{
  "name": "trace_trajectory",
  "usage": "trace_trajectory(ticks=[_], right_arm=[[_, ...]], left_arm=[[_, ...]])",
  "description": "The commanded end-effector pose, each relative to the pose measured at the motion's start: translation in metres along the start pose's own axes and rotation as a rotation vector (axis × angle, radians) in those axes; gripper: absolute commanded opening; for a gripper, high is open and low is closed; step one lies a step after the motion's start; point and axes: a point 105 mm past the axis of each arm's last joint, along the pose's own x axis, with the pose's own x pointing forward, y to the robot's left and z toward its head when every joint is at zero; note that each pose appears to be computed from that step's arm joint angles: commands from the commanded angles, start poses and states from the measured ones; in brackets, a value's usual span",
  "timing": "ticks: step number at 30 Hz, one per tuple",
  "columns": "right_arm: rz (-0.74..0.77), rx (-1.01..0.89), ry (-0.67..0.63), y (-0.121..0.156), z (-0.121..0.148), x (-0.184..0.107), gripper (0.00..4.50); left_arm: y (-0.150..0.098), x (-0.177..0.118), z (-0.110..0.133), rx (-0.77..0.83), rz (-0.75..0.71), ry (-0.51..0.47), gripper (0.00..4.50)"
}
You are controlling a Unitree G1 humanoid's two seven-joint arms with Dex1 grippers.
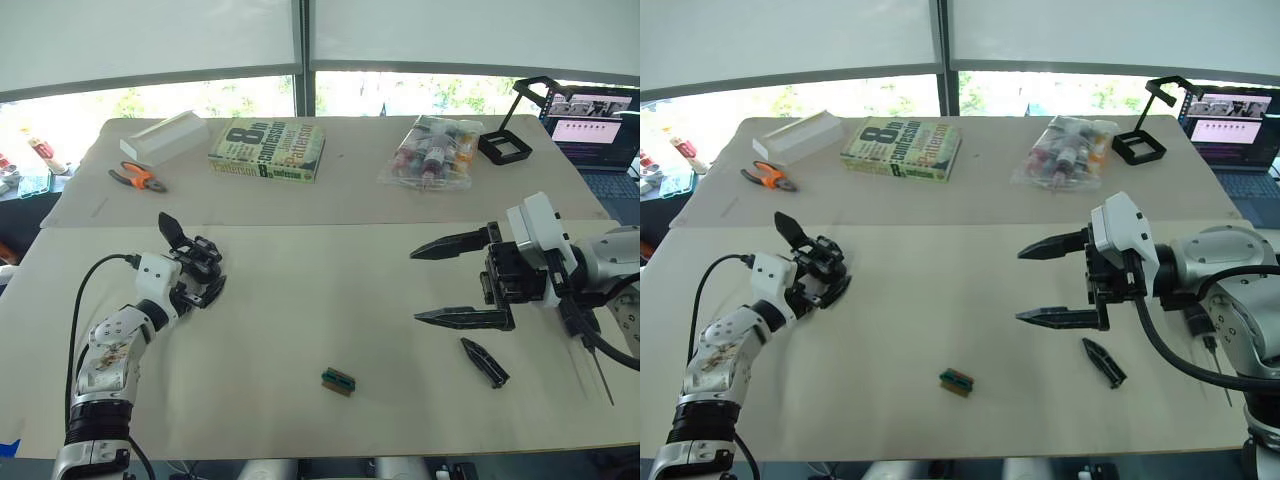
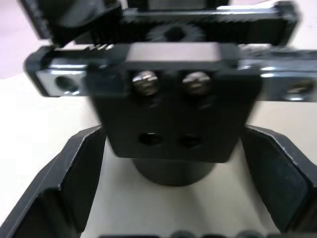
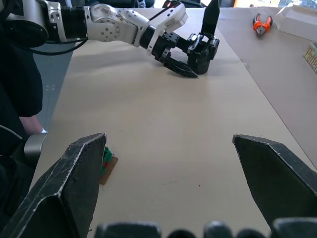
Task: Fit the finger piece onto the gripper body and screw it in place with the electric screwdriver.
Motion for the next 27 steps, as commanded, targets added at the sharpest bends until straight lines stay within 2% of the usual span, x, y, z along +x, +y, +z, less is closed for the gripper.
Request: trace_trajectory(ticks=[1,4,7,13,19,23,27], right_arm=[[0.010,-0.042,-0.007,0.000,0.008,0.002,4.50],[0.010,-0.037,-0.006,0.000,0.008,0.002,4.50],[0.008,-0.034,0.008,0.002,0.004,0.000,4.50],[-0.007,0.001,0.033,0.011,-0.005,-0.008,4.50],[-0.016,0.048,0.063,0.035,-0.022,-0.010,4.50],[-0.040,0.088,0.072,0.049,-0.030,-0.010,4.50],[-0.068,0.112,0.078,0.059,-0.033,-0.009,4.50]], left_arm=[[0.000,0.011,0.008,0.023,-0.008,-0.039,4.45],[-0.002,0.016,0.011,0.040,-0.036,-0.063,3.67],[-0.024,0.025,0.023,0.066,-0.168,-0.097,2.40],[-0.110,0.033,0.058,0.165,-0.629,-0.159,2.43],[-0.189,0.023,0.075,0.285,-1.050,-0.189,2.43],[-0.218,0.023,0.077,0.319,-1.196,-0.205,2.43],[-0.233,0.029,0.076,0.336,-1.268,-0.209,2.43]])
